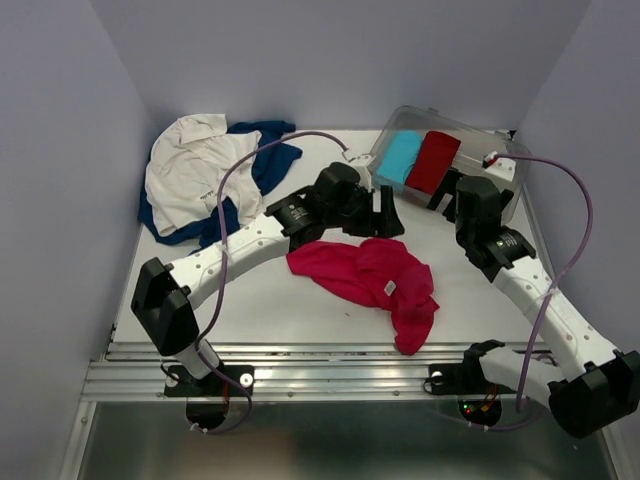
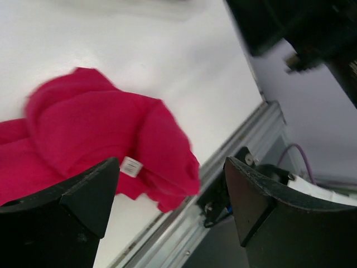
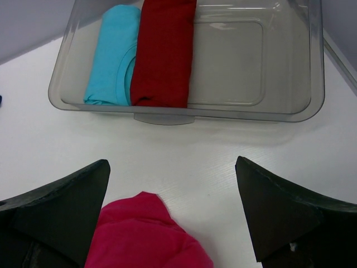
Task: Roll the t-shirts
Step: Flatten out the T-shirt at the center of the board, then move the T-shirt to the corner of the board.
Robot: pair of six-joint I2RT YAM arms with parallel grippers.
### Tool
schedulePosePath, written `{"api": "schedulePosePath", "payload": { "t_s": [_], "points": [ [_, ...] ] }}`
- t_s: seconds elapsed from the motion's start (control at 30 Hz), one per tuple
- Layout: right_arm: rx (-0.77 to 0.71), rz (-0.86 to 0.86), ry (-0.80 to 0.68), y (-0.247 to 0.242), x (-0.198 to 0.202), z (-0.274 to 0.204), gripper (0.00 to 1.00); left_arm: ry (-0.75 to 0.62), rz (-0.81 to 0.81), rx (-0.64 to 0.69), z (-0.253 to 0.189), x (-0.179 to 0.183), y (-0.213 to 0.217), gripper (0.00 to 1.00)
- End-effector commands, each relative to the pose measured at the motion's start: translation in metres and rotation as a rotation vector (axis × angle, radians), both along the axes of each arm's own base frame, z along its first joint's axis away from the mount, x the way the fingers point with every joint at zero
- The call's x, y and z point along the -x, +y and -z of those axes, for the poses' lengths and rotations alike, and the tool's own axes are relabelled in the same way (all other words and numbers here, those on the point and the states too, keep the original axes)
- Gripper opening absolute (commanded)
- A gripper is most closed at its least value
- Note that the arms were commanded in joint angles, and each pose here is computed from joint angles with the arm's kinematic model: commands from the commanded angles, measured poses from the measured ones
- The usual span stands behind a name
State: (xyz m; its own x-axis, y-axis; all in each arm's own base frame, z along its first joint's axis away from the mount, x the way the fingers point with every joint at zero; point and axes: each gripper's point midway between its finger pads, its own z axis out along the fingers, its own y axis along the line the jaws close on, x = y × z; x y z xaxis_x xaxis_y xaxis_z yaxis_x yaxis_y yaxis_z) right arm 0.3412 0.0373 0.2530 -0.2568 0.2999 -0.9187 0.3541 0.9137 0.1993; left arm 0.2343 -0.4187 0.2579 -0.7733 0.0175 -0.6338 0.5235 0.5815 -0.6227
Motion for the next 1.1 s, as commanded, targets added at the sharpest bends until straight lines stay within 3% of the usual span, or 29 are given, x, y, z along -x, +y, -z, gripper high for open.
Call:
{"api": "schedulePosePath", "payload": {
  "t_s": [0.0, 0.1, 0.2, 0.27, 0.4, 0.57, 0.87, 0.97, 1.07],
  "points": [
    [-0.008, 0.041, -0.066, -0.010, 0.003, -0.019, 1.00, -0.100, -0.178, 0.001, -0.038, -0.046, 0.060, 0.87],
    [-0.008, 0.022, -0.060, -0.006, 0.001, -0.019, 1.00, -0.074, -0.350, -0.060, -0.022, -0.082, 0.124, 0.87],
    [-0.016, -0.004, -0.051, 0.000, -0.004, -0.018, 1.00, -0.067, -0.649, -0.249, 0.007, -0.126, 0.216, 0.91],
    [-0.023, -0.012, -0.048, 0.003, -0.006, -0.017, 1.00, -0.038, -0.753, -0.358, 0.029, -0.134, 0.250, 0.99],
    [-0.037, -0.035, -0.037, 0.010, -0.012, -0.012, 1.00, -0.039, -0.946, -0.534, 0.057, -0.154, 0.313, 0.99],
    [-0.054, -0.059, -0.028, 0.018, -0.018, -0.009, 1.00, 0.050, -1.030, -0.680, 0.117, -0.179, 0.354, 0.99],
    [-0.050, -0.073, -0.013, 0.022, -0.024, -0.004, 1.00, 0.142, -1.045, -0.726, 0.169, -0.215, 0.381, 0.96],
    [-0.048, -0.077, -0.001, 0.024, -0.028, 0.001, 1.00, 0.165, -1.037, -0.737, 0.186, -0.227, 0.387, 0.90],
    [-0.049, -0.081, 0.003, 0.026, -0.031, 0.002, 1.00, 0.171, -1.035, -0.723, 0.190, -0.244, 0.392, 0.71]
  ]
}}
